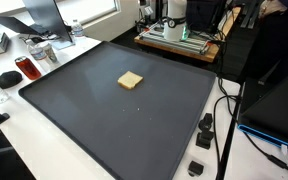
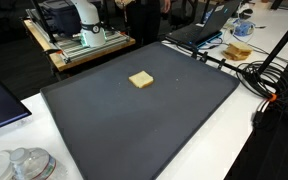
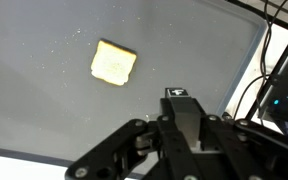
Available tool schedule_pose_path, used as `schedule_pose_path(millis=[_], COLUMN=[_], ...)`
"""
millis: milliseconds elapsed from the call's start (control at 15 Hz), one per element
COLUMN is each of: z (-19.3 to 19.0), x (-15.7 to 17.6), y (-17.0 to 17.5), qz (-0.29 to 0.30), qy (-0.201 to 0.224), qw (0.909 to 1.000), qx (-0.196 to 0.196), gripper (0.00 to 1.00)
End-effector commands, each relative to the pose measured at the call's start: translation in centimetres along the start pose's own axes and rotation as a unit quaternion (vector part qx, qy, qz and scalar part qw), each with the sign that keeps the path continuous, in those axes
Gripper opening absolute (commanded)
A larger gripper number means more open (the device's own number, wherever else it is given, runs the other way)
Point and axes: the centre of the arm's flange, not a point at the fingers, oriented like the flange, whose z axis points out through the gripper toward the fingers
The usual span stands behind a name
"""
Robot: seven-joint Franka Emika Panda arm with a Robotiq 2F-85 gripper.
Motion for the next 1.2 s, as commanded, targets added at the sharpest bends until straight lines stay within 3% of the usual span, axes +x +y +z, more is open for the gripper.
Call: schedule_pose_path(millis=[0,67,267,533,867,1133], z=[1.0,1.8,4.3,9.4,15.7,19.0], x=[0.6,0.6,1.1,3.6,5.6,6.8], y=[-0.1,-0.3,0.2,0.2,0.7,0.4], qz=[0.008,0.008,0.055,0.126,0.219,0.264], qy=[0.006,0.005,0.033,0.068,0.073,0.060], qw=[0.9999,0.9999,0.9978,0.9894,0.9711,0.9554], qx=[0.003,0.011,-0.016,-0.023,-0.063,-0.118], gripper=[0.06,0.06,0.06,0.06,0.06,0.06])
